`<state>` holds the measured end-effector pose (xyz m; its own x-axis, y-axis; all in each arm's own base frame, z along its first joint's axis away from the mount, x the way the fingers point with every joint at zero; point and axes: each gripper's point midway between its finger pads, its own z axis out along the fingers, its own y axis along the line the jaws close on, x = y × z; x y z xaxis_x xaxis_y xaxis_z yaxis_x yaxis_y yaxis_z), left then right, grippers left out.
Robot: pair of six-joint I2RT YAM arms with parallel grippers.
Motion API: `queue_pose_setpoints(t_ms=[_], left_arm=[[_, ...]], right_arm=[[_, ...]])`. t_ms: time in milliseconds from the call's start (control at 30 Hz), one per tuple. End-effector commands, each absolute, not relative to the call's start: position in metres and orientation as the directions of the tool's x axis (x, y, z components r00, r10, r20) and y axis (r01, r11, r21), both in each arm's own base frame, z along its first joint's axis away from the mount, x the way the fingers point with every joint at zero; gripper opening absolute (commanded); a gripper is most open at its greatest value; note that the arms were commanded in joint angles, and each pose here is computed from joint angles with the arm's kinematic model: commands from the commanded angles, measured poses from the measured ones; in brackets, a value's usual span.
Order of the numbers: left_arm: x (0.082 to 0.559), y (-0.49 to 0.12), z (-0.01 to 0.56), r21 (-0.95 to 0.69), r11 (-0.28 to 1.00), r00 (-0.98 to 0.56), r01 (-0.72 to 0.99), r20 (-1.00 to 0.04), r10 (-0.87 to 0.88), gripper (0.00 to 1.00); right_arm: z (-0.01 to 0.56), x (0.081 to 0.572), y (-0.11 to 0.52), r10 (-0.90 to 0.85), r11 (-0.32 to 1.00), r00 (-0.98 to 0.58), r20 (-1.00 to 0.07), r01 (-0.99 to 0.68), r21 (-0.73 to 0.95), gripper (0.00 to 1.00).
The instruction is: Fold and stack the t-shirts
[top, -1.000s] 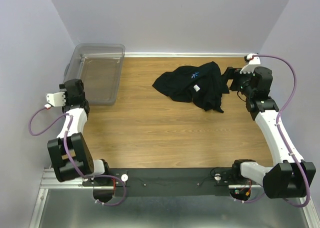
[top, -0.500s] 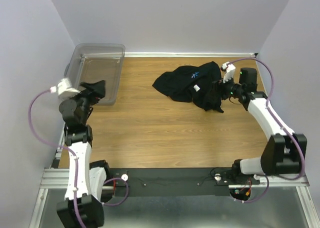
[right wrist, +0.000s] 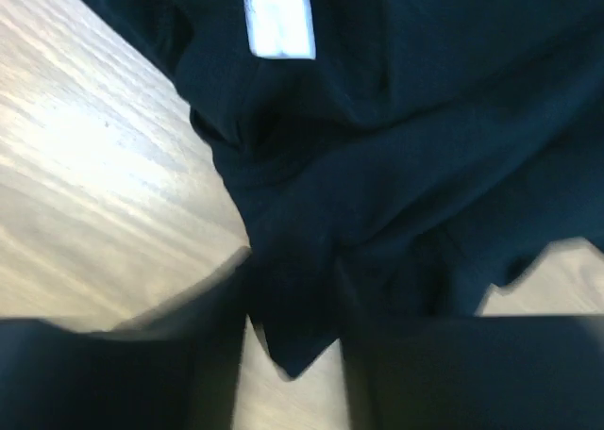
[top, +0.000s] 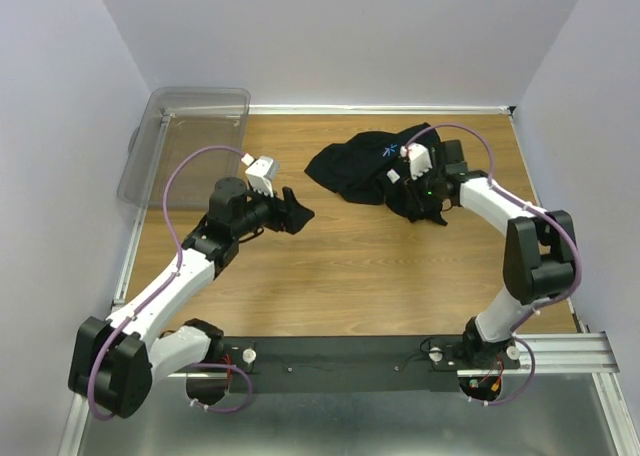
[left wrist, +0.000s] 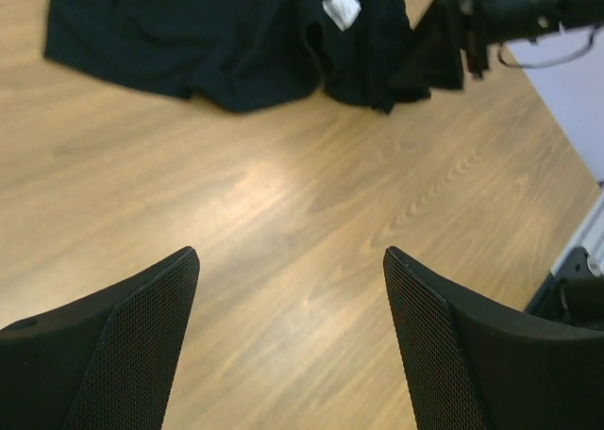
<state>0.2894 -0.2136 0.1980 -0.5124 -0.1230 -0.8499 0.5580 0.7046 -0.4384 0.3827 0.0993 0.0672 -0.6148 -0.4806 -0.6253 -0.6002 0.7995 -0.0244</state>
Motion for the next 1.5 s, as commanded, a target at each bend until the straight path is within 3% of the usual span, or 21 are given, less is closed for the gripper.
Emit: queue_pose_setpoints(t_ms=[0, 33, 133, 200, 233, 333, 400, 433, 467, 500, 533, 567, 600, 700, 733, 800, 833, 1000, 1133, 1400, 1467], left_arm=[[0.273, -0.212, 0.197, -0.458, 0.705, -0.502, 0.542, -0.849, -0.166, 0.86], [0.268, -0.211, 0.190, -0.481, 0.702, -0.521, 0.524, -0.834, -0.183, 0.86], [0.258, -0.209, 0.197, -0.519, 0.683, -0.510, 0.514, -0.825, -0.243, 0.86], [0.249, -0.207, 0.191, -0.561, 0.666, -0.526, 0.492, -0.801, -0.287, 0.86], [0.248, -0.203, 0.180, -0.582, 0.677, -0.544, 0.450, -0.780, -0.310, 0.85], [0.248, -0.205, 0.174, -0.621, 0.663, -0.561, 0.418, -0.751, -0.350, 0.85], [0.252, -0.204, 0.168, -0.628, 0.673, -0.569, 0.391, -0.740, -0.359, 0.86], [0.252, -0.204, 0.169, -0.634, 0.670, -0.571, 0.387, -0.735, -0.366, 0.86], [0.256, -0.204, 0.166, -0.639, 0.676, -0.576, 0.366, -0.726, -0.376, 0.86], [0.257, -0.205, 0.164, -0.643, 0.676, -0.582, 0.359, -0.721, -0.377, 0.85], [0.259, -0.205, 0.164, -0.650, 0.678, -0.583, 0.344, -0.714, -0.388, 0.86], [0.260, -0.204, 0.158, -0.651, 0.685, -0.593, 0.327, -0.705, -0.388, 0.86], [0.262, -0.204, 0.157, -0.655, 0.685, -0.589, 0.319, -0.703, -0.398, 0.86], [0.268, -0.202, 0.146, -0.658, 0.701, -0.596, 0.274, -0.689, -0.413, 0.85], [0.270, -0.202, 0.146, -0.659, 0.701, -0.595, 0.271, -0.687, -0.416, 0.86], [0.277, -0.205, 0.142, -0.653, 0.709, -0.596, 0.265, -0.689, -0.412, 0.85], [0.286, -0.207, 0.141, -0.638, 0.725, -0.597, 0.258, -0.695, -0.399, 0.85], [0.331, -0.220, 0.129, -0.553, 0.799, -0.615, 0.235, -0.722, -0.318, 0.85], [0.376, -0.224, 0.098, -0.443, 0.881, -0.653, 0.167, -0.719, -0.238, 0.84], [0.446, -0.216, 0.043, -0.203, 0.979, -0.716, 0.027, -0.688, -0.123, 0.80], [0.455, -0.218, 0.033, -0.174, 0.984, -0.731, 0.030, -0.676, -0.097, 0.70]], right_arm=[[0.073, 0.396, 0.101, -0.514, 0.827, -0.629, -0.584, -0.544, -0.142, 0.12], [0.081, 0.391, 0.106, -0.505, 0.821, -0.618, -0.603, -0.560, -0.114, 0.01], [0.133, 0.348, 0.143, -0.489, 0.702, -0.516, -0.704, -0.711, 0.033, 0.01], [0.168, 0.298, 0.172, -0.560, 0.438, -0.343, -0.755, -0.895, 0.081, 0.01], [0.195, 0.242, 0.188, -0.562, 0.198, -0.234, -0.794, -0.969, 0.145, 0.01], [0.211, 0.137, 0.224, -0.597, -0.195, -0.076, -0.799, -0.952, 0.236, 0.01], [0.199, 0.106, 0.229, -0.644, -0.280, -0.051, -0.763, -0.912, 0.298, 0.01], [0.193, 0.099, 0.230, -0.655, -0.304, -0.035, -0.754, -0.902, 0.306, 0.14], [0.183, 0.092, 0.230, -0.683, -0.313, -0.040, -0.729, -0.886, 0.342, 0.35], [0.180, 0.095, 0.230, -0.692, -0.307, -0.039, -0.721, -0.888, 0.343, 0.48], [0.176, 0.102, 0.227, -0.717, -0.281, -0.026, -0.697, -0.904, 0.323, 0.73], [0.180, 0.108, 0.226, -0.713, -0.257, -0.017, -0.701, -0.924, 0.284, 0.84], [0.185, 0.136, 0.231, -0.684, -0.199, 0.011, -0.730, -0.965, 0.172, 0.89], [0.222, 0.207, 0.212, -0.589, 0.229, -0.152, -0.794, -0.973, 0.017, 1.00], [0.231, 0.260, 0.197, -0.511, 0.480, -0.222, -0.831, -0.875, -0.061, 1.00], [0.247, 0.338, 0.136, -0.346, 0.788, -0.288, -0.893, -0.605, -0.111, 1.00], [0.246, 0.357, 0.119, -0.298, 0.837, -0.324, -0.898, -0.540, -0.083, 1.00], [0.163, 0.421, 0.085, -0.136, 0.880, -0.602, -0.787, -0.438, 0.182, 0.99], [0.142, 0.445, 0.089, -0.145, 0.865, -0.631, -0.762, -0.455, 0.212, 0.98], [0.103, 0.423, 0.099, -0.175, 0.782, -0.675, -0.716, -0.538, 0.315, 0.97], [0.099, 0.421, 0.088, -0.156, 0.788, -0.685, -0.711, -0.521, 0.329, 0.97]])
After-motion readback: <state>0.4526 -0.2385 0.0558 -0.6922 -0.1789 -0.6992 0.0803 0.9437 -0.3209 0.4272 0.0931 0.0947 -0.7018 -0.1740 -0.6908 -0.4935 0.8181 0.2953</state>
